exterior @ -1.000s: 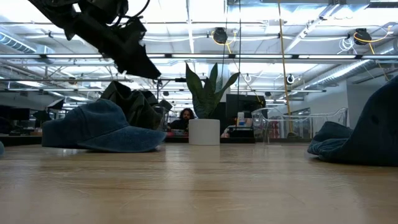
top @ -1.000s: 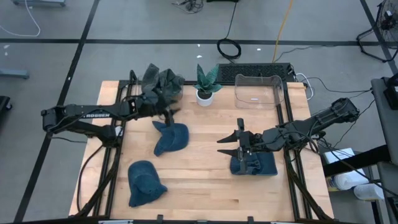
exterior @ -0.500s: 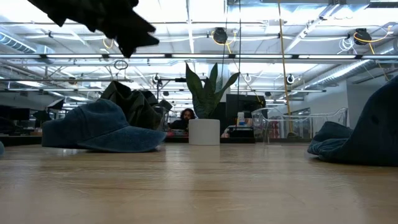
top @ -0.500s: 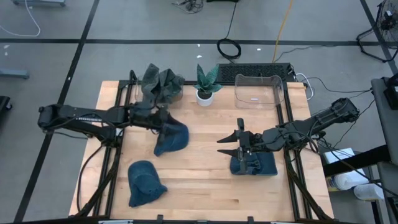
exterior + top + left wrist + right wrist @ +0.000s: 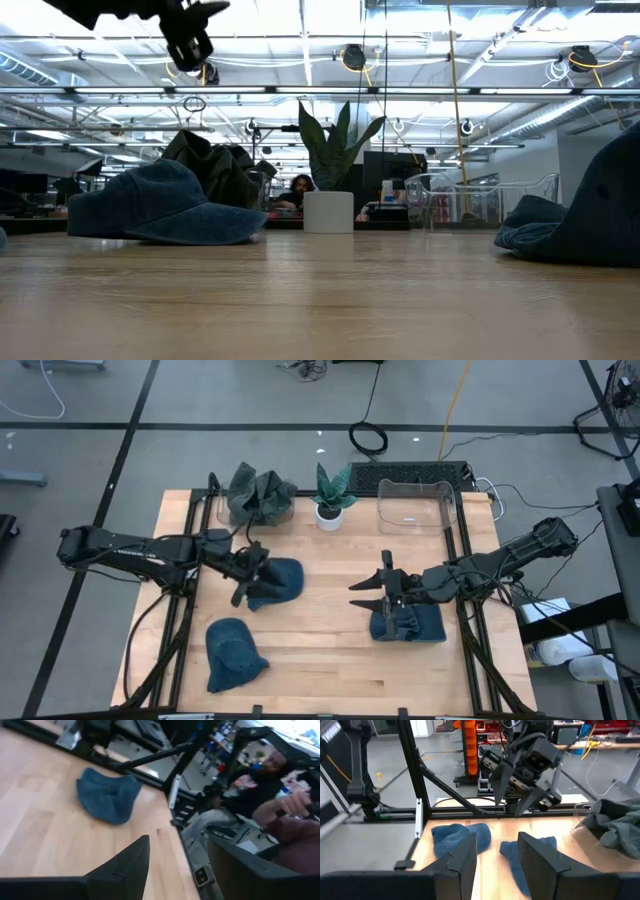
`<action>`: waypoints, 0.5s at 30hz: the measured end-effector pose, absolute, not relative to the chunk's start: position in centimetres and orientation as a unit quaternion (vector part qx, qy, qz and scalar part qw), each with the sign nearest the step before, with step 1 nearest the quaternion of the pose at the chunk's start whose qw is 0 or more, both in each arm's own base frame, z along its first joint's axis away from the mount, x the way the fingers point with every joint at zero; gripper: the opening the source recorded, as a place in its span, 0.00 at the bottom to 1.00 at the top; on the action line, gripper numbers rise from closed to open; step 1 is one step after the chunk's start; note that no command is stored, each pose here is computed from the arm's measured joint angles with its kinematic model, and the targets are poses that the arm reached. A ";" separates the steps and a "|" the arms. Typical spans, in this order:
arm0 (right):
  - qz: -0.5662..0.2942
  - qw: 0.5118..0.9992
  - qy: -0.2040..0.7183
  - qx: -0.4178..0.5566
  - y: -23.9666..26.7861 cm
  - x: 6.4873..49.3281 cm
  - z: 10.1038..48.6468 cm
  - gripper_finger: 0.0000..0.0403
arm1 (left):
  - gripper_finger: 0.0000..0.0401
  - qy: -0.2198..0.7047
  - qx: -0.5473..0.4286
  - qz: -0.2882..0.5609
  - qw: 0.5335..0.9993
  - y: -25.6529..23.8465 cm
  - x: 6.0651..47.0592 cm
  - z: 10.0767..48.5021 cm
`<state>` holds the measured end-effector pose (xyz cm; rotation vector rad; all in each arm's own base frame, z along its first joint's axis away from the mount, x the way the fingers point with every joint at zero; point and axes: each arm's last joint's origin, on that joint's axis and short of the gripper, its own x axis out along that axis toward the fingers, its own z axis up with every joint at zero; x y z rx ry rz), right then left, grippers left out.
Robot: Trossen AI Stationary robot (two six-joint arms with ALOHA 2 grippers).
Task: Pick & Place hat
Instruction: Put the bottom left blue cap into the right transparent bin
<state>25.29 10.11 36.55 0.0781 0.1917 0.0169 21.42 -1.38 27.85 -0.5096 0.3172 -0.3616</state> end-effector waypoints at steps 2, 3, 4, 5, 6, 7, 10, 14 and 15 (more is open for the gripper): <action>0.020 0.993 0.099 0.056 10.2 25.3 36.5 0.32 | 0.52 0.157 -0.245 -0.190 0.937 -1.8 21.0 28.0; 0.034 0.992 0.102 0.061 10.3 25.3 36.5 0.32 | 0.52 0.151 -0.242 -0.199 0.938 -2.0 20.9 28.2; 0.047 0.991 0.104 0.064 10.3 25.3 36.5 0.32 | 0.52 0.143 -0.236 -0.207 0.939 -2.3 20.6 28.5; 0.057 0.991 0.106 0.065 10.4 25.3 36.5 0.32 | 0.52 0.139 -0.232 -0.214 0.939 -2.5 20.4 28.8; 0.058 0.990 0.105 0.068 10.4 25.3 36.5 0.32 | 0.52 0.133 -0.230 -0.220 0.939 -2.7 20.1 29.0; 0.059 0.990 0.104 0.073 10.4 25.3 36.5 0.33 | 0.52 0.126 -0.228 -0.227 0.938 -2.9 19.8 29.3; 0.065 0.989 0.105 0.076 10.5 25.3 36.5 0.36 | 0.52 0.109 -0.221 -0.245 0.938 -3.4 18.7 30.2; 0.072 0.989 0.100 0.081 10.5 25.3 36.7 0.49 | 0.52 0.088 -0.202 -0.247 0.944 -4.0 17.2 31.8; 0.074 0.989 0.095 0.083 10.5 25.3 36.7 0.53 | 0.52 0.089 -0.195 -0.239 0.947 -4.1 16.9 32.2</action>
